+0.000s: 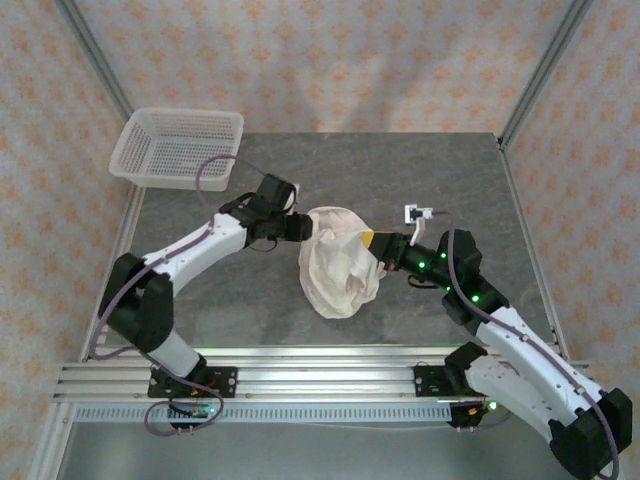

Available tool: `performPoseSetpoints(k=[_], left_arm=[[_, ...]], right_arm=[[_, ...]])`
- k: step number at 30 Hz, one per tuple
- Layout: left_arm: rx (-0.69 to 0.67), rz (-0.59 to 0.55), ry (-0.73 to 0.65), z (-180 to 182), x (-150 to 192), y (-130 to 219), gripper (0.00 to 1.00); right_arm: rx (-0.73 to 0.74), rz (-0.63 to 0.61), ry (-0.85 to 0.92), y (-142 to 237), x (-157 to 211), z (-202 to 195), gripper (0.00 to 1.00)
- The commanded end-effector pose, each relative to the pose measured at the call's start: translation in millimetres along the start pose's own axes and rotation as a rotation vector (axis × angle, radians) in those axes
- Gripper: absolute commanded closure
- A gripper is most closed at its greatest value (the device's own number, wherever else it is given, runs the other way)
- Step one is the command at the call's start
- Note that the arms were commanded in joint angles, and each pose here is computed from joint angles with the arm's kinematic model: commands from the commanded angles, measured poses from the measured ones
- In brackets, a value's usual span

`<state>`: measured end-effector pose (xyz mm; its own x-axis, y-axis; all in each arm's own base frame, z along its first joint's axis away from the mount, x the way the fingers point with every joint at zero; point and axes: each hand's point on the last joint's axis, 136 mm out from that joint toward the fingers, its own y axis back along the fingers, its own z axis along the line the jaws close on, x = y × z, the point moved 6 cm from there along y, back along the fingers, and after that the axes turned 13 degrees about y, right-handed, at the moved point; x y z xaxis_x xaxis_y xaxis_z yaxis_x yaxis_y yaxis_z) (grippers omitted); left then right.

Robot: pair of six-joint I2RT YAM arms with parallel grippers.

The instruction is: Fold the inside-out t-shirt

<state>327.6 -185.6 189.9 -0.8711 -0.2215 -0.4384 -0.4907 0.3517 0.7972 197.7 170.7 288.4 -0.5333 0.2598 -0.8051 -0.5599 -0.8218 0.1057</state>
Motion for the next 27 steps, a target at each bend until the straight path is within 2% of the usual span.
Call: performPoseSetpoints(k=[1,5,8,12,15,20,23,24,25,27], left_arm=[[0.076,-0.202,0.030,-8,-13,73,0.49],[0.172,-0.251,0.020,-14,23,126,0.49],[0.248,-0.230,-0.005,-31,53,135,0.49],[0.248,-0.167,-0.025,-55,85,111,0.50],[0.209,-0.114,-0.030,-71,96,77,0.49],[0.204,-0.054,-0.068,-98,100,31,0.33],[0.165,-0.043,-0.092,-106,98,12,0.31],[0.150,-0.043,-0.096,-106,97,8,0.34],[0.139,-0.043,-0.100,-107,96,4,0.43],[0.139,-0.048,-0.101,-111,92,8,0.72]], right_arm=[[0.102,-0.044,-0.079,-6,-9,-12,1.00],[0.152,-0.021,-0.096,-16,-10,-21,1.00],[0.185,-0.033,-0.100,-21,-13,-28,1.00],[0.203,-0.032,-0.103,-25,-15,-31,1.00],[0.202,-0.039,-0.103,-24,-18,-29,1.00],[0.213,-0.024,-0.100,-20,-18,-27,1.00],[0.215,-0.039,-0.105,-17,-18,-26,1.00],[0.217,-0.043,-0.107,-16,-18,-26,1.00],[0.221,-0.047,-0.111,-15,-18,-27,1.00],[0.269,-0.057,-0.126,-12,-18,-32,1.00]])
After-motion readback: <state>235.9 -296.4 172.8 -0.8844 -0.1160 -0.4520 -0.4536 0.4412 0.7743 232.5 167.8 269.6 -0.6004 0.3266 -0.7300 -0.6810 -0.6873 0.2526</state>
